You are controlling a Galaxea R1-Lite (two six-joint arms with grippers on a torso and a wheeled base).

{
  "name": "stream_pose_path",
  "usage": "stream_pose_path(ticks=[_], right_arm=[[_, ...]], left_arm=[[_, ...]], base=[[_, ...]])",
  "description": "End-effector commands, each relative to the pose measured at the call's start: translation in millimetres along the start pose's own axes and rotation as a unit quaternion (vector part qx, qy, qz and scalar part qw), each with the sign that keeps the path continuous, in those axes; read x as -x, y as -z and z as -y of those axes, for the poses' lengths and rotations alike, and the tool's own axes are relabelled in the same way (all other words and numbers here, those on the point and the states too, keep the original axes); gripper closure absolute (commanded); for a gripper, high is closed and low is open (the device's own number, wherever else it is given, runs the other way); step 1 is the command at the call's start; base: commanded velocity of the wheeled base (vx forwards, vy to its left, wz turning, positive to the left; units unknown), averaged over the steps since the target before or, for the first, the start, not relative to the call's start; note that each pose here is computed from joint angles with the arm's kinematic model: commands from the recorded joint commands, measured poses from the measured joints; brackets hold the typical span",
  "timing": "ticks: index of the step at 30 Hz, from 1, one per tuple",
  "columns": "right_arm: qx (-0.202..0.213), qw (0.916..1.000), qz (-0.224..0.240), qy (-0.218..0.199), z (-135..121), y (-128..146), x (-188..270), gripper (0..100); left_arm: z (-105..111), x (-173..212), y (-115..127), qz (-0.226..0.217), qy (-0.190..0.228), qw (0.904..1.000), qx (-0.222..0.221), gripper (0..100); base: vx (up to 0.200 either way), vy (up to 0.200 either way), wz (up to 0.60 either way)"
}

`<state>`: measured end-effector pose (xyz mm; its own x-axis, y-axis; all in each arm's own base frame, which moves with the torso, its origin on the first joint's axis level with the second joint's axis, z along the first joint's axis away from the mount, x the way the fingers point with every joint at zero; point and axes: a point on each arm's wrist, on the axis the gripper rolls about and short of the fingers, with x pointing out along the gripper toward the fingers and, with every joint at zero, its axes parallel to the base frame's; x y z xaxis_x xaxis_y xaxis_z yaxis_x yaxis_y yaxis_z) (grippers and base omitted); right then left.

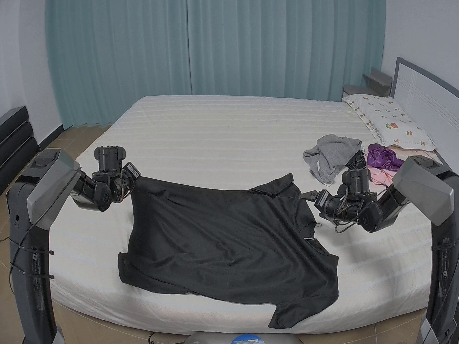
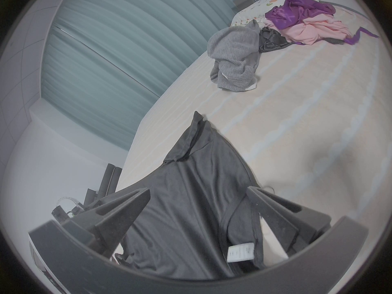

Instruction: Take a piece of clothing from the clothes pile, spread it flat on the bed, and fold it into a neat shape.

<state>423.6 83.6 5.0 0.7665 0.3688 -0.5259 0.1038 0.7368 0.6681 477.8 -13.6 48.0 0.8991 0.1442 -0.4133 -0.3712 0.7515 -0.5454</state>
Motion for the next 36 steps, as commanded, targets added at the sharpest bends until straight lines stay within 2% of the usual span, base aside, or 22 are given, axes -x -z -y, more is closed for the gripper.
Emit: stream_pose_path(ticks=[1, 6, 12, 17, 21, 26, 27, 31, 36], right_arm=[[-0.003, 0.9996, -0.02, 0.022, 12.2, 5.1, -42.9, 0], [0.001, 0.9996, -0.007, 0.027, 11.4, 1.5, -72.8, 0], [0.001, 0.9989, 0.019, 0.043, 11.4, -12.1, -89.3, 0], [0.006, 0.999, 0.028, 0.035, 11.2, -15.6, -99.5, 0], [0.005, 0.999, 0.027, 0.036, 11.5, -17.6, -107.3, 0], [-0.004, 0.9984, 0.012, 0.055, 20.8, -17.8, -119.1, 0], [-0.004, 0.9984, 0.013, 0.055, 21.0, -17.8, -119.4, 100], [-0.003, 0.9986, 0.019, 0.05, 18.9, -20.8, -118.2, 100], [-0.005, 0.9983, 0.049, 0.031, 15.6, -34.7, -112.8, 100]], left_arm=[[12.0, 7.8, -28.2, 0.03, 0.015, 0.9994, 0.005, 100], [5.3, 5.2, -33.6, 0.018, -0.006, 0.9998, 0.004, 100], [3.1, 4.1, -30.7, 0.014, -0.01, 0.9998, 0.004, 100], [2.8, 3.9, -28.1, 0.011, -0.011, 0.9999, 0.003, 100], [1.6, 2.7, -26.5, 0.008, -0.013, 0.9999, 0.003, 100], [-0.2, 0.1, -21.4, 0.002, -0.016, 0.9999, 0.001, 100], [-0.9, -0.6, -20.4, 0.001, -0.017, 0.9998, 0.001, 100], [-1.6, -2.5, -18.0, -0.001, -0.018, 0.9998, 0.0, 100], [-3.5, -4.9, -15.3, -0.003, -0.02, 0.9998, -0.001, 100]], base=[[0.0, 0.0, 0.0], [0.0, 0.0, 0.0], [0.0, 0.0, 0.0], [0.0, 0.0, 0.0], [0.0, 0.0, 0.0], [0.0, 0.0, 0.0], [0.0, 0.0, 0.0], [0.0, 0.0, 0.0], [0.0, 0.0, 0.0]])
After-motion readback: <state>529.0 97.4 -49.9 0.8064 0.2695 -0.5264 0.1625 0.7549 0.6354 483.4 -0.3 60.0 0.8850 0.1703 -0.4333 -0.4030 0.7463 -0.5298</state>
